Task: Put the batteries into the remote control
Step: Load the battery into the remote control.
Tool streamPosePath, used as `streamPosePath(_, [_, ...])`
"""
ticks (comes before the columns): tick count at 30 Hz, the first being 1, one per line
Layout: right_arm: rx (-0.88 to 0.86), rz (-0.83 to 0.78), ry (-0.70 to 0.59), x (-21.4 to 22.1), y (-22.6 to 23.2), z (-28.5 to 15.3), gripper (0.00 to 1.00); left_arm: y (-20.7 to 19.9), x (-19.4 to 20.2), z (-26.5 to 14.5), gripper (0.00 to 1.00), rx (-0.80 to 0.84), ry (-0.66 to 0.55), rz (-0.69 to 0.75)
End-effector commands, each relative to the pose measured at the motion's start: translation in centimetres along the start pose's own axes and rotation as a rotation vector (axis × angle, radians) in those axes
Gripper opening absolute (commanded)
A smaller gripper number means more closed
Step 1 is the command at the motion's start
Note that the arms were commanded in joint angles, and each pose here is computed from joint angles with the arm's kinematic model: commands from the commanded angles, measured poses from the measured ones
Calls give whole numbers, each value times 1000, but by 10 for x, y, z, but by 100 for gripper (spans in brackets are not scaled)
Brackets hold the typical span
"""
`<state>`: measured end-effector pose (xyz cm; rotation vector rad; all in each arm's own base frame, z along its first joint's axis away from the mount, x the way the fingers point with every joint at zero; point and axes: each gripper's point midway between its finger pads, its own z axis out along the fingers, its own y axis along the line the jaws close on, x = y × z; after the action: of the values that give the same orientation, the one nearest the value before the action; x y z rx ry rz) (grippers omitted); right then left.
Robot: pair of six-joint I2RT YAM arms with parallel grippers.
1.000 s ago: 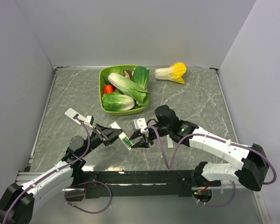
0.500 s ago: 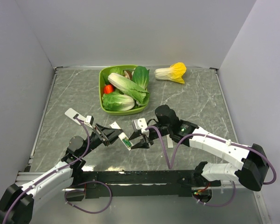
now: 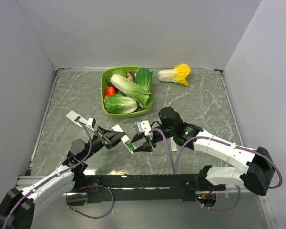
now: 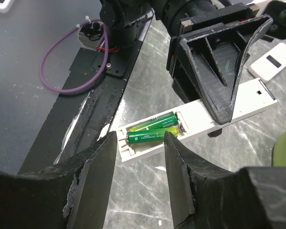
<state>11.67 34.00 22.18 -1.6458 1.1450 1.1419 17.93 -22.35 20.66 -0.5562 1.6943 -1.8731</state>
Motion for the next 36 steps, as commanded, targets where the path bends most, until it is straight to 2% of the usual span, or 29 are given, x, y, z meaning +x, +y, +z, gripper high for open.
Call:
streamPosePath(1, [9,-80,-77,-30,-4,-5,52,22,7,-13,1,-10,15,-18])
streamPosePath(21, [-25,-41,-44,-14,-4,3,43,17,8,-13,1,6,24,-26])
streamPosePath(36, [1,-14,31,6,-13,6,39,4,11,-15,1,49,40,-31])
